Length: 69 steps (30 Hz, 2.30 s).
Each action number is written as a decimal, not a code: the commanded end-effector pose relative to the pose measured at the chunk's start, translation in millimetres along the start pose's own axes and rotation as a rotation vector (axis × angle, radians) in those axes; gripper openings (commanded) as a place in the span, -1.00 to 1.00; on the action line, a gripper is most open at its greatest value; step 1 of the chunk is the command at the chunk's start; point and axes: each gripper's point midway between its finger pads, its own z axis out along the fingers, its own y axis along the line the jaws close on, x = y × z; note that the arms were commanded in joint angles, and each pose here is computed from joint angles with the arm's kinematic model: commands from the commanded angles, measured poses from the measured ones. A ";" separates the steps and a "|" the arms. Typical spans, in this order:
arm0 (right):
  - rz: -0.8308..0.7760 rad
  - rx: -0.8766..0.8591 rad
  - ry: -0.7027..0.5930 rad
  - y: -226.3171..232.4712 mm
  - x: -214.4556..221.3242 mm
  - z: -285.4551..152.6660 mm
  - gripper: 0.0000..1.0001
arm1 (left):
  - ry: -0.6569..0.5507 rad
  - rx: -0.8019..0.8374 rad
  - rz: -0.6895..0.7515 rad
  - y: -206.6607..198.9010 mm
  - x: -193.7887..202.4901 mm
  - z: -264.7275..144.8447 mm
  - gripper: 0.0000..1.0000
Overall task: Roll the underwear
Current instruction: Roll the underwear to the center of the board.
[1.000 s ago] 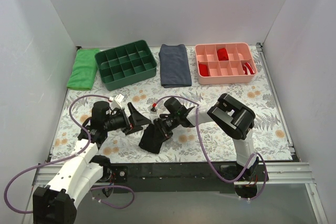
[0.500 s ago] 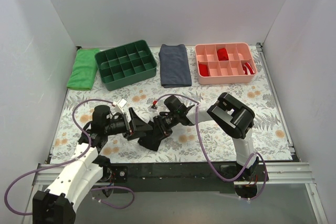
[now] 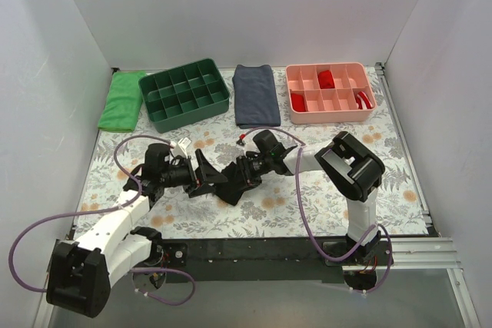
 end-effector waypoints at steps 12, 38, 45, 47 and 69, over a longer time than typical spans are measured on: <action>0.030 0.111 -0.053 -29.7 -3.1 -16.5 -0.84 | -0.060 0.049 0.142 -35.7 -34.5 43.7 0.80; 0.028 0.086 -0.047 -25.2 -5.2 -14.8 -0.80 | -0.037 -0.064 0.109 5.0 -23.9 61.7 0.77; 0.026 0.058 -0.037 -21.8 -3.3 -13.7 -0.78 | -0.090 -0.107 0.121 18.4 -33.3 66.9 0.78; 0.019 0.044 -0.032 -19.4 -2.6 -14.0 -0.76 | -0.087 -0.123 0.115 24.2 -34.0 70.1 0.77; -0.104 0.136 -0.201 -9.5 -15.1 -42.0 0.01 | -0.092 -0.166 0.072 54.7 -25.7 77.4 0.73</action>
